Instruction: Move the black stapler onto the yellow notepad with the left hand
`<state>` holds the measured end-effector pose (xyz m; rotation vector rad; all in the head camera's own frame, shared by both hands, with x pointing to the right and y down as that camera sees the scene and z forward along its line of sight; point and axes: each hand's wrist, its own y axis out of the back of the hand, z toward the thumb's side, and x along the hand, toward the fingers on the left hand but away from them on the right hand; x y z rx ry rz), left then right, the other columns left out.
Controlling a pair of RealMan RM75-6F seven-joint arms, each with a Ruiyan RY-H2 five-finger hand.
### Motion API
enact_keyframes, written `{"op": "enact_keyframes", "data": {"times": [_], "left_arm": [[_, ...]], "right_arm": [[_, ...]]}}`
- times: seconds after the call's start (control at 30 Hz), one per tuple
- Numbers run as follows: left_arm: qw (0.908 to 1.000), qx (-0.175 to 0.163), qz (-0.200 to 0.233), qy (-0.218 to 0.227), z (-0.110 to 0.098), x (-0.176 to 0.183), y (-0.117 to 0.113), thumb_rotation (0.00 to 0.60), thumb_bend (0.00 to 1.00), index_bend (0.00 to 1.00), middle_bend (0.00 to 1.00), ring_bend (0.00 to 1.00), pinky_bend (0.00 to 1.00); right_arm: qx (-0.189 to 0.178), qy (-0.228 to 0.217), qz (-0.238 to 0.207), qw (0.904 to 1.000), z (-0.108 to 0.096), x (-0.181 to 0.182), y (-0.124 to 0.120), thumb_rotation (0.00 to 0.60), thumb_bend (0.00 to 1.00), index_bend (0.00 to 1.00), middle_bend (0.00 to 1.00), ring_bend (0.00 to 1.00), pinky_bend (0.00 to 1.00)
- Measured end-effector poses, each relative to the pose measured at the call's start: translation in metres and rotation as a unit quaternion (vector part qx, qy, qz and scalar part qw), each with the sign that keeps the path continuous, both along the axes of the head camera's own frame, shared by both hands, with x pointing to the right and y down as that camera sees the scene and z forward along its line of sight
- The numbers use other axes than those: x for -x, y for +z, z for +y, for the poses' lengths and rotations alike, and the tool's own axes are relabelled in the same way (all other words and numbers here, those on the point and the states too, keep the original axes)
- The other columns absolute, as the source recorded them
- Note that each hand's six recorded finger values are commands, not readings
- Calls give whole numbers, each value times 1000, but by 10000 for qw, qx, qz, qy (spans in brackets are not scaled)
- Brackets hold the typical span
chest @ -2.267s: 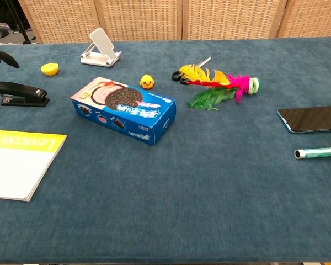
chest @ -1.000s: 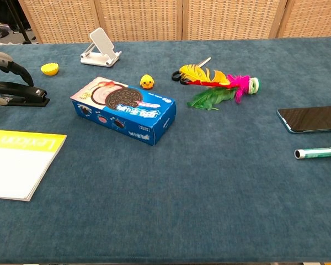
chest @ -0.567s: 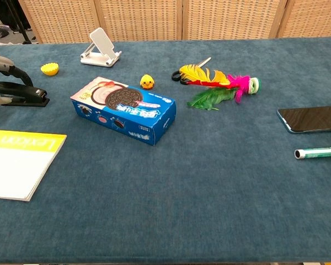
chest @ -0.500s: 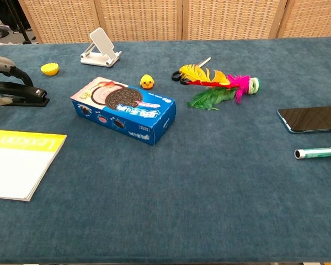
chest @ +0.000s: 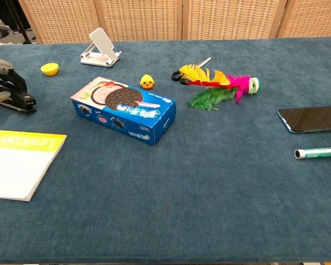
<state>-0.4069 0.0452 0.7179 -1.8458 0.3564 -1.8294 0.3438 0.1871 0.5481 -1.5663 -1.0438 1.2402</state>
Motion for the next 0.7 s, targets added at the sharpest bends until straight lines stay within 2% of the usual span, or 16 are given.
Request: {"op": "enact_keyframes", "data": {"times": [0.33,0.7], "left_arm": [[9998,-187,-4,-11,-1,2,-4,600,709,526,384,178,156],[9980,-585,254,37,-18,-14,-30,600,709,561,430,222,201]], "right_arm": [[-4,-17,-5,10000,1,1,0,600,208,257,27,0,30],[-51,6,-52,10000,-1,1,-3,600,208,257,27,0,30]]}}
